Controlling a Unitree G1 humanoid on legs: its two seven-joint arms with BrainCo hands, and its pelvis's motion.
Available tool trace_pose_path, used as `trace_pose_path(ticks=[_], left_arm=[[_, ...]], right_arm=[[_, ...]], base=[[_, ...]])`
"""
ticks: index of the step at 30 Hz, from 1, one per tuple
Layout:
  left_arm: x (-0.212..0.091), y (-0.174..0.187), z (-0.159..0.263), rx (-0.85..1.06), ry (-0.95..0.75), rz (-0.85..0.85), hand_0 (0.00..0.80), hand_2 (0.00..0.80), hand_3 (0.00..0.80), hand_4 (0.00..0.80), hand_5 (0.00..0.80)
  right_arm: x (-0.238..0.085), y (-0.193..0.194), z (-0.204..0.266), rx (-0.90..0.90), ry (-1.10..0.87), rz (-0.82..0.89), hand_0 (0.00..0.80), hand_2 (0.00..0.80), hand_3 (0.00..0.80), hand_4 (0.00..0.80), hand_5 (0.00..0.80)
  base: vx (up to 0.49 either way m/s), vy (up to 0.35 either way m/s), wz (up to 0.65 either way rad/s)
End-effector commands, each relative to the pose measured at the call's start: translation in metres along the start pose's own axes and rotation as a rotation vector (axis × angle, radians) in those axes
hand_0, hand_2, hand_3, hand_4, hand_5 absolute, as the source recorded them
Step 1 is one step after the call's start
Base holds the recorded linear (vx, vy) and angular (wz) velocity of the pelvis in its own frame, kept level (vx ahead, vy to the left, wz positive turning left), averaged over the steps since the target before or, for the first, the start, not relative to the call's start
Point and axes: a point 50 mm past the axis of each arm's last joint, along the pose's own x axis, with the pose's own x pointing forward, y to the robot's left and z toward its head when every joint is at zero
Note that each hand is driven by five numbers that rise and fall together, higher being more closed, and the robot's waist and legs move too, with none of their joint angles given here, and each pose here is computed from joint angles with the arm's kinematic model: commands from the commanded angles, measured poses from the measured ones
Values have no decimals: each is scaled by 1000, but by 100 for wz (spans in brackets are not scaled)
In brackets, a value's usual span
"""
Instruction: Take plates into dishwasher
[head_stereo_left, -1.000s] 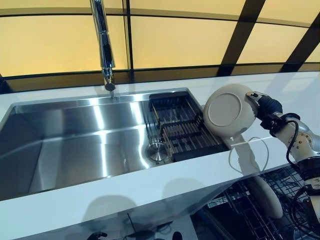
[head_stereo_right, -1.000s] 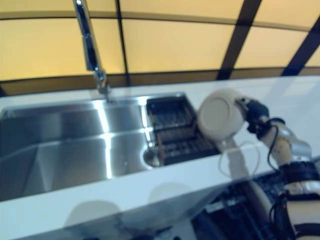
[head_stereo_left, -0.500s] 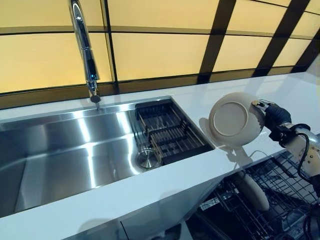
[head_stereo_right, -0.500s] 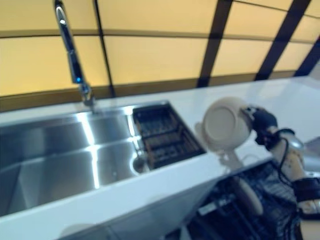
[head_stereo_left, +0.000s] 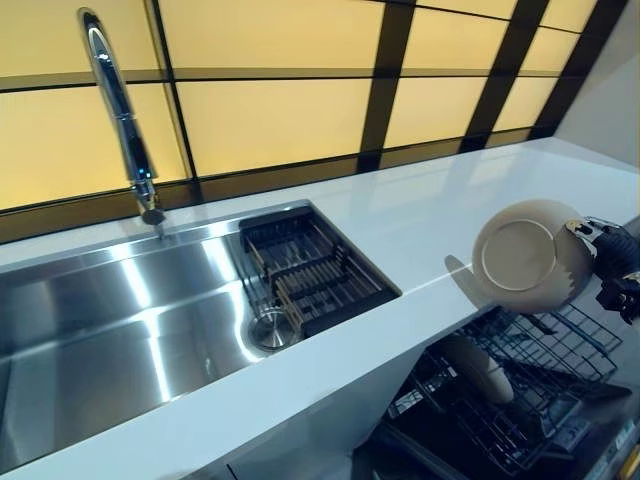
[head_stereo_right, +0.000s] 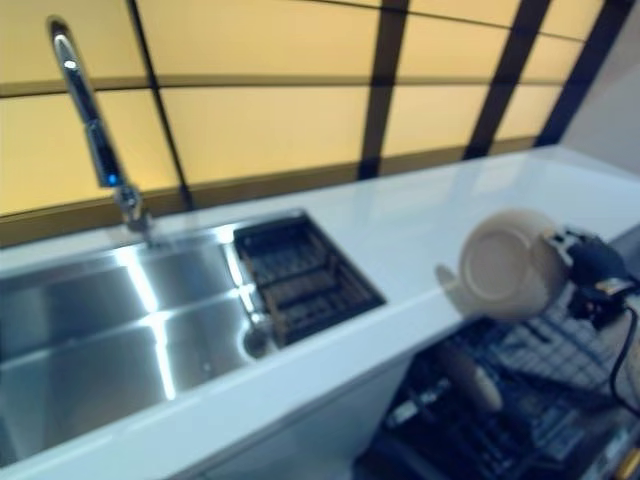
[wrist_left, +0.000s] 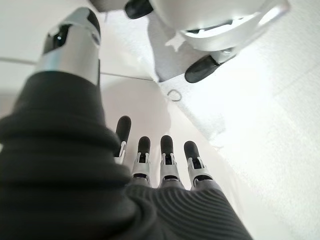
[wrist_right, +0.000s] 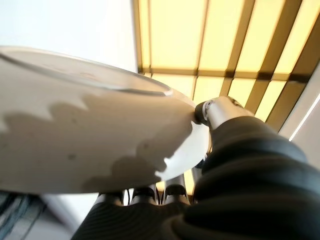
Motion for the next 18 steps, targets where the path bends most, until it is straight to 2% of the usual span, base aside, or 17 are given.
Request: trace_pose_path(ticks=[1, 18], left_arm=[[4, 30, 34, -41, -125, 101, 0, 0, 0, 0, 0], [2, 38, 22, -59, -103, 126, 0, 0, 0, 0, 0]], right_arm=[[-10, -22, 55, -58, -219, -79, 800, 800, 800, 800, 800], [-44, -57, 50, -285, -202, -227, 800, 800, 800, 800, 800]], base=[[-4, -27, -30], [5, -27, -9]])
